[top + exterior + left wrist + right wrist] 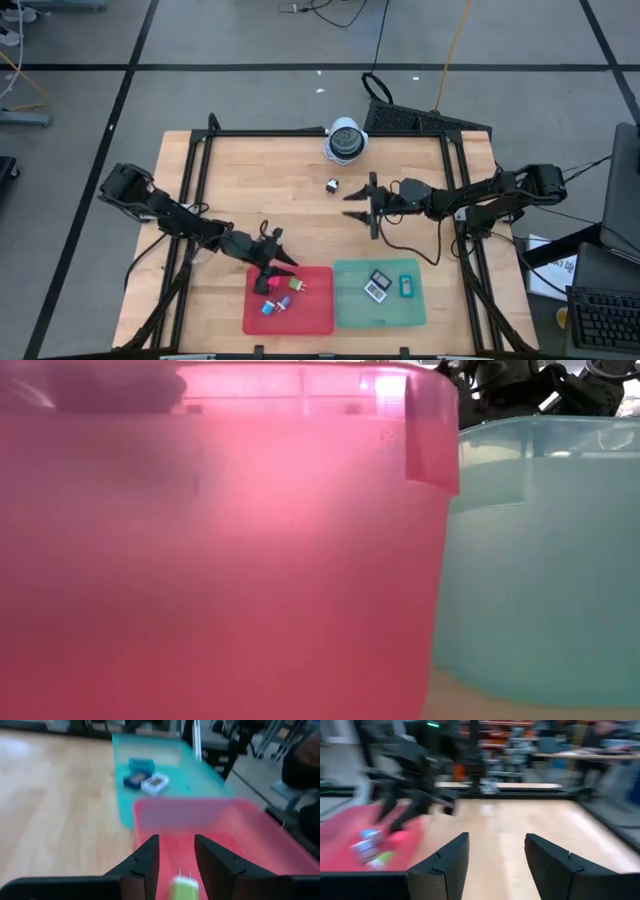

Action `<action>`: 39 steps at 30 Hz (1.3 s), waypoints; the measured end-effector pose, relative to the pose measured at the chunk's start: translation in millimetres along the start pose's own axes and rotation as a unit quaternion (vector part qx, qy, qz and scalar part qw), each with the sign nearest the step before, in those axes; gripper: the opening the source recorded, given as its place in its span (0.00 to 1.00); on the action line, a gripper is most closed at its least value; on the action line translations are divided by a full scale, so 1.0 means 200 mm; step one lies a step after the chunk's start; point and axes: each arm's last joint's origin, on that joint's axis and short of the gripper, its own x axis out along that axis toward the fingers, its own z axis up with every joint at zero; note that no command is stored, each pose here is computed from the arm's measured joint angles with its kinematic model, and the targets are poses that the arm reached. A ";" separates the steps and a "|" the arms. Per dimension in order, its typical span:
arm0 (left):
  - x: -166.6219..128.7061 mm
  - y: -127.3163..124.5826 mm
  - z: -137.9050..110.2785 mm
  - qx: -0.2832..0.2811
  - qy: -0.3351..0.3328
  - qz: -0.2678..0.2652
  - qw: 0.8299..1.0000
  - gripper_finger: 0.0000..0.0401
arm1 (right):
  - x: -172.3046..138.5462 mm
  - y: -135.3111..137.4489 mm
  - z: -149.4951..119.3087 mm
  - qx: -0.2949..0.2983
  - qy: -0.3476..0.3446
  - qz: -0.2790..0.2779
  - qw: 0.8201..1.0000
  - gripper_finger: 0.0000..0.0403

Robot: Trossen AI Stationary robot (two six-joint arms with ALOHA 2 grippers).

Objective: Pick & Place Office items
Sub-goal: Put the black charger adapter into the red bin

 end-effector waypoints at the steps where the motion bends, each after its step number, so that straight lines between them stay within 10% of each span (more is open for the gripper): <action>1: -0.01 0.00 0.02 0.004 -0.010 0.001 1.000 0.30 | 0.00 -0.01 0.00 0.003 0.000 -0.023 1.000 0.45; 27: -0.11 0.13 0.20 0.000 -0.090 0.046 0.995 0.30 | 0.36 -0.47 -0.43 0.093 0.262 -0.225 0.934 0.74; 39: -0.10 0.13 0.18 0.006 -0.074 0.052 0.996 0.30 | 0.40 -0.47 -0.43 0.027 0.248 -0.206 0.946 0.66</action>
